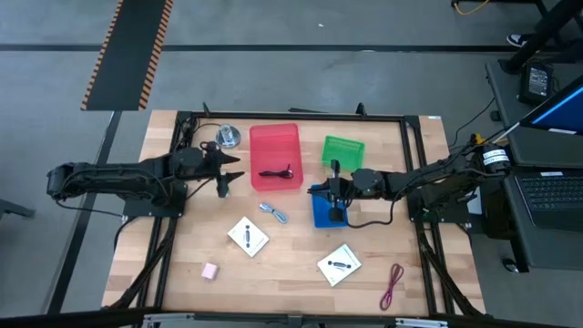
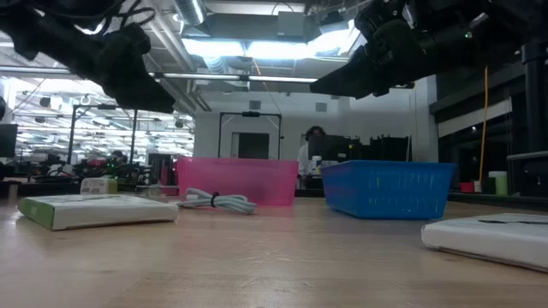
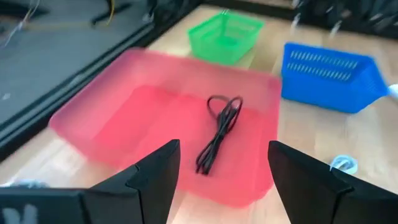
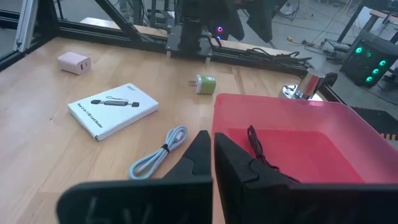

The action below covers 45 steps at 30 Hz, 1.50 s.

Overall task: Pick and place items into bin
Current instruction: Put the green charger adapter into the blue bin

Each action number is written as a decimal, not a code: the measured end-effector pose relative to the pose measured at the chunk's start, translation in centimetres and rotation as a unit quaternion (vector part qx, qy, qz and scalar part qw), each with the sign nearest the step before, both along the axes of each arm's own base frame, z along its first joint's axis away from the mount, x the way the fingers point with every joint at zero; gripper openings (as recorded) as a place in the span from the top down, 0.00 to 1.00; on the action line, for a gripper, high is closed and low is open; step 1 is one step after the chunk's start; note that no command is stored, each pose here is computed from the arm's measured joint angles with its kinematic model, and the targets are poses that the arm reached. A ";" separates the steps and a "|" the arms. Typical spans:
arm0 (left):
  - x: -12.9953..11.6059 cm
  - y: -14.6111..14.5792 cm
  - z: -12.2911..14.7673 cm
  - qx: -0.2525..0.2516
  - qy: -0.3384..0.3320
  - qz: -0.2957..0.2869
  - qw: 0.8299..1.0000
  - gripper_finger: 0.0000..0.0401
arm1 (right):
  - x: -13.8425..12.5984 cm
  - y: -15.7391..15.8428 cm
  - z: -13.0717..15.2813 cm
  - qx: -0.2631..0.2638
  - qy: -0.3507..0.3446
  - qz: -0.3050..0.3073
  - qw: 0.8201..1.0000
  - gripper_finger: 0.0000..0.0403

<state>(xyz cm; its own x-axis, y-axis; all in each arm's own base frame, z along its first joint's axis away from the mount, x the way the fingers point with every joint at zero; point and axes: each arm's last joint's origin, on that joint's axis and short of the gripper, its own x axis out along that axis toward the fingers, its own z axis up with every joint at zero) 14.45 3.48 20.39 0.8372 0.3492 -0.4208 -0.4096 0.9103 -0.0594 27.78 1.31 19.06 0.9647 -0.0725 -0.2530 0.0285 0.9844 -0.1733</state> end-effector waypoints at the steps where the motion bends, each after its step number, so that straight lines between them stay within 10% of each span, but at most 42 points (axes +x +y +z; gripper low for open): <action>1: 0.2 -0.1 0.2 -0.006 0.012 0.006 1.000 0.41 | 0.0 0.0 0.0 -0.006 0.000 0.001 1.000 1.00; 10: 3.2 -1.4 2.2 -0.083 0.148 0.031 0.985 0.41 | 0.1 -1.1 0.0 -0.008 -0.002 -0.018 1.000 1.00; 20: 3.7 -1.4 1.8 -0.192 0.323 0.179 0.909 0.40 | 0.0 -1.2 0.0 -0.006 0.001 -0.019 1.000 1.00; 45: 5.7 -1.9 -2.5 -0.300 0.320 0.410 0.799 0.40 | -0.2 -1.2 -0.8 0.004 0.042 -0.021 0.999 1.00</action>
<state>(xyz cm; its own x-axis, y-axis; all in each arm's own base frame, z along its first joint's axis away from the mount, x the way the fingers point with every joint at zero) 20.20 1.60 17.88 -0.0247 0.2442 -0.9694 -0.9755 0.2061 0.0768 27.58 0.12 18.27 0.9359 -0.1111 -0.3343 0.0562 0.9839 -0.1696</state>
